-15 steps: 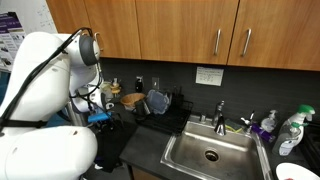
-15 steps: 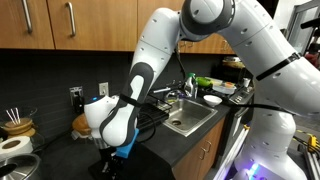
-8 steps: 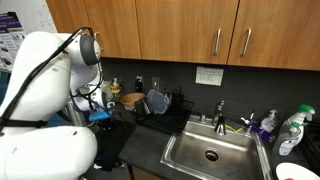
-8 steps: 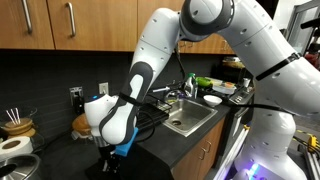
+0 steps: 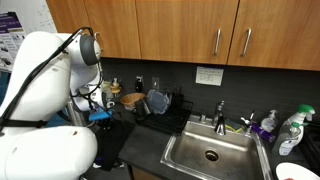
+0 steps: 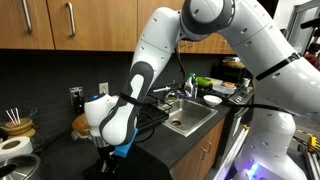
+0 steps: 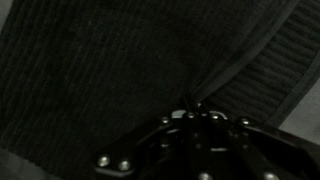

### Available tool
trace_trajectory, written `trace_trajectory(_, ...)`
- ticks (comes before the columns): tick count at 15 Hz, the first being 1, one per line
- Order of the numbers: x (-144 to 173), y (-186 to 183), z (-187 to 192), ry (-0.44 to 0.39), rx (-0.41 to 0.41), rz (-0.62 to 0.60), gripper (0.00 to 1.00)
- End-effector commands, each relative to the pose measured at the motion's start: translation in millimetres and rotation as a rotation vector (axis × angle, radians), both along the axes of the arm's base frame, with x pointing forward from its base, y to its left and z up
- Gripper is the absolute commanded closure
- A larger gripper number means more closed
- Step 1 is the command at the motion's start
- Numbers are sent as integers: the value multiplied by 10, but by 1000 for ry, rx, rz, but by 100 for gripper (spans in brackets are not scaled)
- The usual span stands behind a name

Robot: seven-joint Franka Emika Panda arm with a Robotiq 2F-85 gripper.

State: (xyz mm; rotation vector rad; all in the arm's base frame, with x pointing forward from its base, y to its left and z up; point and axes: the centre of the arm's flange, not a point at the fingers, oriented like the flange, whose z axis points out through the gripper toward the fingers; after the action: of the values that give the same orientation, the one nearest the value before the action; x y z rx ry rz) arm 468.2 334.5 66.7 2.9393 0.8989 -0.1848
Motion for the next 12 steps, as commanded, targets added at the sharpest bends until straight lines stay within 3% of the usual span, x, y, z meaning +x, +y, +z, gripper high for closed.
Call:
trace_trajectory(1, -261, 58, 217, -36, 10, 12, 99)
trace_trajectory(6, -561, 214, 455, -98, 26, 17, 99)
trace_trajectory(12, -656, 205, 680, -133, 30, -1, 99)
